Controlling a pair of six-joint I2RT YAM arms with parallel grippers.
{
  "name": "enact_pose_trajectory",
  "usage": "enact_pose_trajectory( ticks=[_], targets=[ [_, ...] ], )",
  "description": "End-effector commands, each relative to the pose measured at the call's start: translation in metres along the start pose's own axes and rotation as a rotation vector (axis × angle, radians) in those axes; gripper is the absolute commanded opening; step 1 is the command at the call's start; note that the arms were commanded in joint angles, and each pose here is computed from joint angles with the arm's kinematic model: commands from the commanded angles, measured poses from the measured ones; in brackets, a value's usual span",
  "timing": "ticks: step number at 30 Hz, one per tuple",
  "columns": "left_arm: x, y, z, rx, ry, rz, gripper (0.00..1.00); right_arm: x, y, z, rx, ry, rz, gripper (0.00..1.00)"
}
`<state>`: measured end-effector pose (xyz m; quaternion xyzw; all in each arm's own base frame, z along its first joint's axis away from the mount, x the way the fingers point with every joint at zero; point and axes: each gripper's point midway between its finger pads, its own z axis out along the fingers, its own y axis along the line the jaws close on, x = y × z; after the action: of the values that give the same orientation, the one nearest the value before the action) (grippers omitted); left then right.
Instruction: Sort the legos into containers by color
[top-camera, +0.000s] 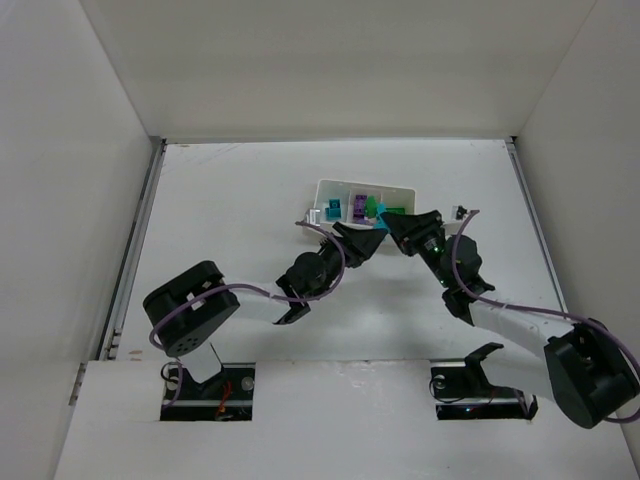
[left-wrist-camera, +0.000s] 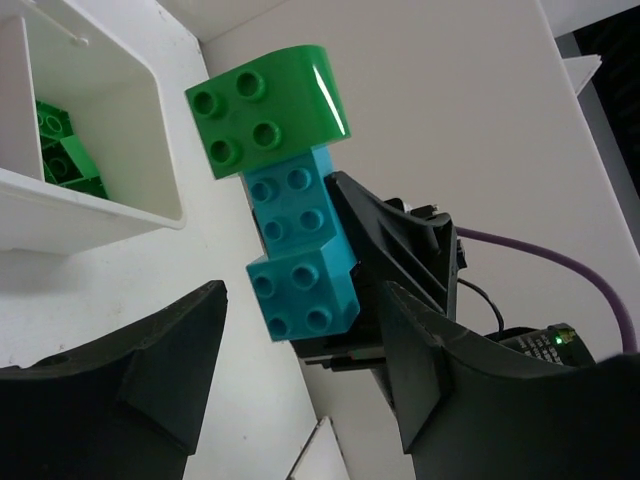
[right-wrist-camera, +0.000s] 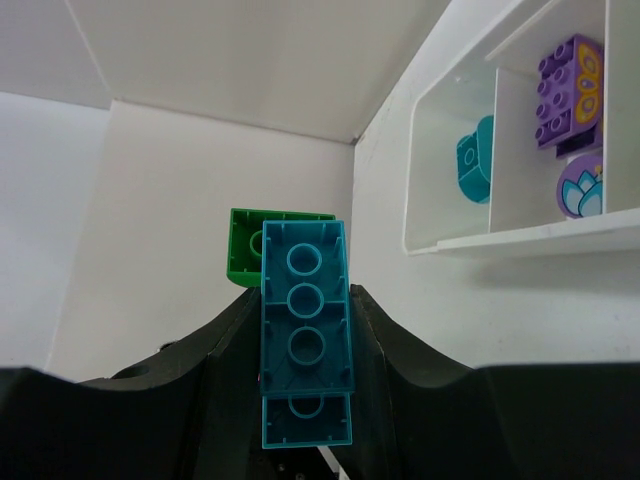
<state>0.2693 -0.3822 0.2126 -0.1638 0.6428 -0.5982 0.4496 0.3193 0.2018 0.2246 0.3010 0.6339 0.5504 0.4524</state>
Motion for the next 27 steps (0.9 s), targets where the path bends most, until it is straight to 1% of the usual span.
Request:
enact_pose_trajectory(
  ticks=[1, 2, 5, 7, 11, 16, 23, 25, 27],
  targets=[
    [-0.034, -0.063, 0.007, 0.221, -0.123, -0.079, 0.59, 0.002, 0.041, 0.004, -0.141, 0.010, 0.044, 0.33],
    [-0.034, -0.064, 0.008, 0.222, -0.125, -0.082, 0.58, 0.004, 0.040, 0.005, -0.142, 0.014, 0.054, 0.33],
    [-0.035, -0.063, 0.009, 0.221, -0.126, -0.080, 0.49, 0.005, 0.039, 0.005, -0.143, 0.020, 0.057, 0.33],
    [-0.034, -0.064, 0.010, 0.225, -0.123, -0.082, 0.40, 0.004, 0.039, 0.004, -0.144, 0.018, 0.058, 0.33],
    [-0.033, -0.062, 0.007, 0.221, -0.118, -0.076, 0.30, 0.001, 0.041, 0.002, -0.151, 0.015, 0.051, 0.33],
    [-0.038, -0.062, 0.002, 0.220, -0.121, -0.076, 0.27, -0.016, 0.038, 0.002, -0.148, -0.016, 0.039, 0.33],
    [-0.040, -0.061, -0.003, 0.226, -0.110, -0.068, 0.27, -0.035, 0.038, 0.000, -0.156, -0.039, 0.025, 0.33],
    [-0.047, -0.055, -0.004, 0.214, -0.119, -0.055, 0.27, -0.038, 0.036, -0.001, -0.152, -0.043, 0.018, 0.33],
    [-0.062, -0.047, -0.007, 0.194, -0.149, -0.034, 0.27, -0.039, 0.032, -0.002, -0.141, -0.041, 0.002, 0.33]
  ],
)
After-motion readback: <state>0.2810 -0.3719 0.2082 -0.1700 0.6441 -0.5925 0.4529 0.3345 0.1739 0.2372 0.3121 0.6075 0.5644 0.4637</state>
